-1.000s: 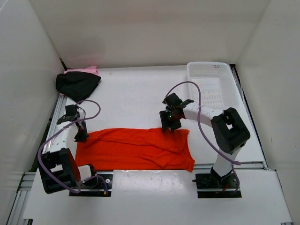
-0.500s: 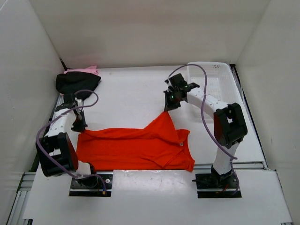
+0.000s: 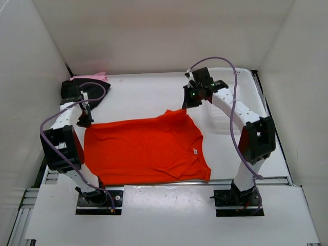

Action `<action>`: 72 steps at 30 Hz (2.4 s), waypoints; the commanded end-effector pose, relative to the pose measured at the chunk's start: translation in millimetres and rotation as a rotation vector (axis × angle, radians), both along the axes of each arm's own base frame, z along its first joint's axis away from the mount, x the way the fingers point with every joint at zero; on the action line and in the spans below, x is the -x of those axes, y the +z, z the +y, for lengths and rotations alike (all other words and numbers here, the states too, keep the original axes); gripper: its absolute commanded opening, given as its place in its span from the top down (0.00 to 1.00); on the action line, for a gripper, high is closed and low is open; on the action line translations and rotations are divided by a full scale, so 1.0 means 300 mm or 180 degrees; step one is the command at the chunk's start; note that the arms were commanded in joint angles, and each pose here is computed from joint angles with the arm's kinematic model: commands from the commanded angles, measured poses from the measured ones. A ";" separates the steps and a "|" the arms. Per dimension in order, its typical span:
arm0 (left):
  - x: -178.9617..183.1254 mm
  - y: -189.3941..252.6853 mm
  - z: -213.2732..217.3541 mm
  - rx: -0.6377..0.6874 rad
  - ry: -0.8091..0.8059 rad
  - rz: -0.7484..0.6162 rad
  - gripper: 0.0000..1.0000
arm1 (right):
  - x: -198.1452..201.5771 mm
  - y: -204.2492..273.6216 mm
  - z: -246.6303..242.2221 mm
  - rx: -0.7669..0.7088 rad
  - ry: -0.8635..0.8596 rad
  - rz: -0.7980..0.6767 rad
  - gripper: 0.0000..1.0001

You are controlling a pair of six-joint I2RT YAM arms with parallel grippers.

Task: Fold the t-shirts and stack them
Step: Fold the other side of the tshirt into a rectangle

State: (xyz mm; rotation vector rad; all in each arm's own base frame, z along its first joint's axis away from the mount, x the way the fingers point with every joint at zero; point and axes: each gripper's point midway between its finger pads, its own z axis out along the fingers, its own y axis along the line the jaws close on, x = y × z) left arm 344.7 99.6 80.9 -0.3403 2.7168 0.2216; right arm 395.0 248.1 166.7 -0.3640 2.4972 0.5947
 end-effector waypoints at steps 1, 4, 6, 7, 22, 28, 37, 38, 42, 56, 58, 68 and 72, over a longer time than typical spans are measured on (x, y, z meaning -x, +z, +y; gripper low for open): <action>0.081 0.021 -0.015 -0.0058 0.0002 0.0000 0.90 | 0.169 0.029 0.014 0.0044 0.0326 -0.0007 1.00; 0.162 0.013 -0.018 -0.0127 0.0034 0.0041 0.90 | 0.300 -0.001 -0.004 0.0131 0.0435 0.0052 1.00; 0.205 0.014 -0.006 -0.0227 0.0079 0.0059 0.90 | 0.387 0.003 -0.009 0.0158 0.0507 0.0018 1.00; 0.225 0.031 -0.004 -0.0271 0.0095 0.0004 0.90 | 0.413 -0.015 -0.027 0.0244 0.0464 0.0015 1.00; 0.420 -0.107 -0.017 -0.0354 0.0141 0.0372 0.90 | 0.778 -0.231 -0.064 0.0244 0.0467 0.0531 1.00; 0.442 -0.119 -0.017 -0.0373 0.0148 0.0416 0.83 | 0.801 -0.267 -0.066 0.0266 0.0436 0.0588 1.00; 0.497 -0.118 -0.024 -0.0432 0.0141 0.0432 0.42 | 0.804 -0.290 -0.061 0.0295 0.0452 0.0661 1.00; 0.516 -0.119 -0.020 -0.0466 0.0153 0.0474 0.40 | 0.803 -0.291 -0.062 0.0305 0.0476 0.0647 1.00; 0.589 -0.087 -0.002 -0.0531 0.0260 0.0596 0.39 | 0.808 -0.293 -0.067 0.0324 0.0475 0.0669 1.00; 0.323 -0.014 -0.029 -0.0327 0.0056 0.0137 0.56 | 0.836 -0.334 -0.094 0.0570 0.0528 0.0923 1.00; 0.338 -0.098 -0.020 -0.0384 0.0053 0.0406 0.62 | 0.831 -0.329 -0.097 0.0600 0.0537 0.0897 1.00; 0.487 -0.175 -0.033 -0.0632 -0.0021 0.0608 0.61 | 0.827 -0.330 -0.107 0.0645 0.0481 0.0894 1.00; 0.580 -0.221 -0.046 -0.0645 -0.0056 0.0744 0.60 | 0.829 -0.337 -0.108 0.0645 0.0481 0.0894 1.00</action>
